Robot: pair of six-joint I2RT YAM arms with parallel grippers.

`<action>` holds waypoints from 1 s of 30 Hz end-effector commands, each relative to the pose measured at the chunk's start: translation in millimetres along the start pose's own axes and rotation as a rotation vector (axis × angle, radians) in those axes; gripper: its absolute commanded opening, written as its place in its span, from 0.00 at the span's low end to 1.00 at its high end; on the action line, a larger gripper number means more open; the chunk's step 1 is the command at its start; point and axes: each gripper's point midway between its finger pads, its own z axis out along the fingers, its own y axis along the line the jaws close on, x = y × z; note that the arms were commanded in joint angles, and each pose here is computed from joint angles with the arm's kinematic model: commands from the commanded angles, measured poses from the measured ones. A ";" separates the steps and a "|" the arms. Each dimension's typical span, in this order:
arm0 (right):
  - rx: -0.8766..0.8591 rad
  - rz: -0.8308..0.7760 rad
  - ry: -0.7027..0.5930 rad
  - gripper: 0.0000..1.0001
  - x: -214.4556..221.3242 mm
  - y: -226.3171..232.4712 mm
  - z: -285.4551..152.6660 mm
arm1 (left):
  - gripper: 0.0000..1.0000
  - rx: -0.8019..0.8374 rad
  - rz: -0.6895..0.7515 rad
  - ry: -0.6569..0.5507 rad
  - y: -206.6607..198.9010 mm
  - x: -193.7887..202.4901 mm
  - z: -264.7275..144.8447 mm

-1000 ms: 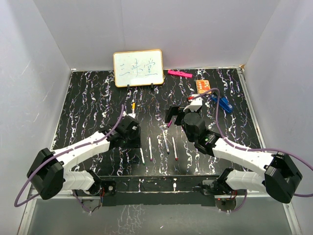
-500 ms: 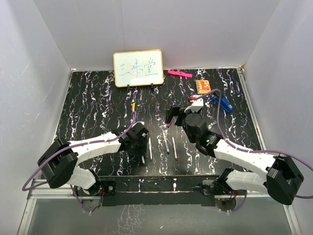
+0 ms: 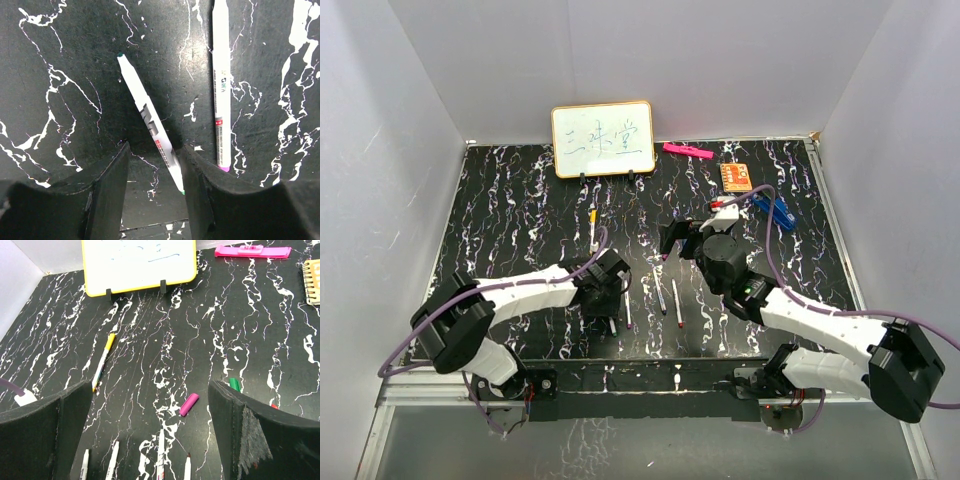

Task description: Insert the pens into the pen caps

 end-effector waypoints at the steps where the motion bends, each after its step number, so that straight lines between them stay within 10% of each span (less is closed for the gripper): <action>1: -0.027 0.051 -0.070 0.98 -21.2 5.3 -4.2 | 0.41 -0.080 0.025 0.030 11.7 4.9 5.2; 10: -0.031 0.063 -0.085 0.98 -24.5 5.2 -6.5 | 0.30 -0.297 0.132 0.095 51.8 10.8 -2.4; 30: -0.025 0.063 -0.079 0.98 -22.6 6.0 -3.1 | 0.28 -0.187 0.170 0.221 44.8 40.4 -6.6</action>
